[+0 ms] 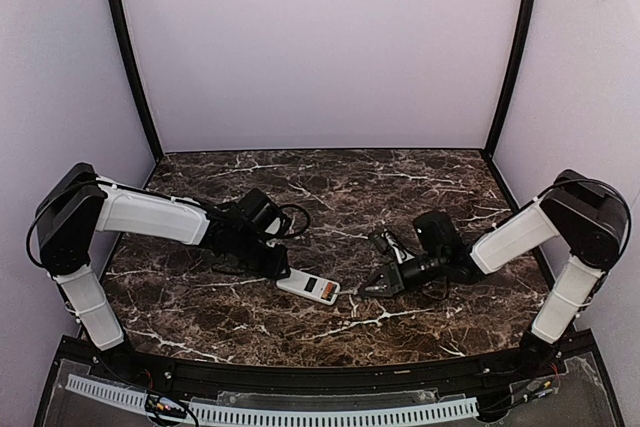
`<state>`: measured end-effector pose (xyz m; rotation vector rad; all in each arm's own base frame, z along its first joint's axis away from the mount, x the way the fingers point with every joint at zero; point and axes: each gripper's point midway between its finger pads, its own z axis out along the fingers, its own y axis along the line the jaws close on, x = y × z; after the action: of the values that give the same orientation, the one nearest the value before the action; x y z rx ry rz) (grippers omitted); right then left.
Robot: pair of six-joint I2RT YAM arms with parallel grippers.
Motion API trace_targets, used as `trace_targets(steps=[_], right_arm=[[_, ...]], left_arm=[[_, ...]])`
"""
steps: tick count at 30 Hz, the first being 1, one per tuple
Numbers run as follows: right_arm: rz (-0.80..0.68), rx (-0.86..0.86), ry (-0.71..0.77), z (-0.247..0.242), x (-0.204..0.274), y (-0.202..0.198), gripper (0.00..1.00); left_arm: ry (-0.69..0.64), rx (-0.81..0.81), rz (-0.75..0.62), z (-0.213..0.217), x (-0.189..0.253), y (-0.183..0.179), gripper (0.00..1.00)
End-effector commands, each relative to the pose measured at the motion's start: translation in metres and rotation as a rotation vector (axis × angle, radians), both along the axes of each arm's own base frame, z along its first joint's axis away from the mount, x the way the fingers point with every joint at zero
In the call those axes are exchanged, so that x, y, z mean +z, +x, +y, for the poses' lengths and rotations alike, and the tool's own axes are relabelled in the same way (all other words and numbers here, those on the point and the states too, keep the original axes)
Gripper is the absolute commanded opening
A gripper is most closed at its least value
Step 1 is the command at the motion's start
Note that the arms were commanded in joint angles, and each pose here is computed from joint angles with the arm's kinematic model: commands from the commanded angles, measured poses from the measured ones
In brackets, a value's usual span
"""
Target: Unload the batteries from the remote control
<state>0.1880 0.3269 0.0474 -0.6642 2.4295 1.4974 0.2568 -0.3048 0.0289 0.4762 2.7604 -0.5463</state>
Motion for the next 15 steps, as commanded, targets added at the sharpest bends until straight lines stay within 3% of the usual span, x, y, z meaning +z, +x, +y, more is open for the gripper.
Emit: trace_targets(steps=[1, 7, 15], right_arm=[[-0.065, -0.056, -0.109, -0.001, 0.002, 0.022, 0.00], [-0.115, -0.092, -0.199, -0.004, 0.017, 0.034, 0.00], [-0.104, -0.043, -0.067, 0.015, 0.036, 0.026, 0.00]], left_arm=[[0.122, -0.031, 0.143, 0.021, -0.046, -0.033, 0.21], [0.115, -0.032, 0.138, 0.019, -0.046, -0.032, 0.21], [0.112, -0.037, 0.139, 0.019, -0.047, -0.032, 0.21]])
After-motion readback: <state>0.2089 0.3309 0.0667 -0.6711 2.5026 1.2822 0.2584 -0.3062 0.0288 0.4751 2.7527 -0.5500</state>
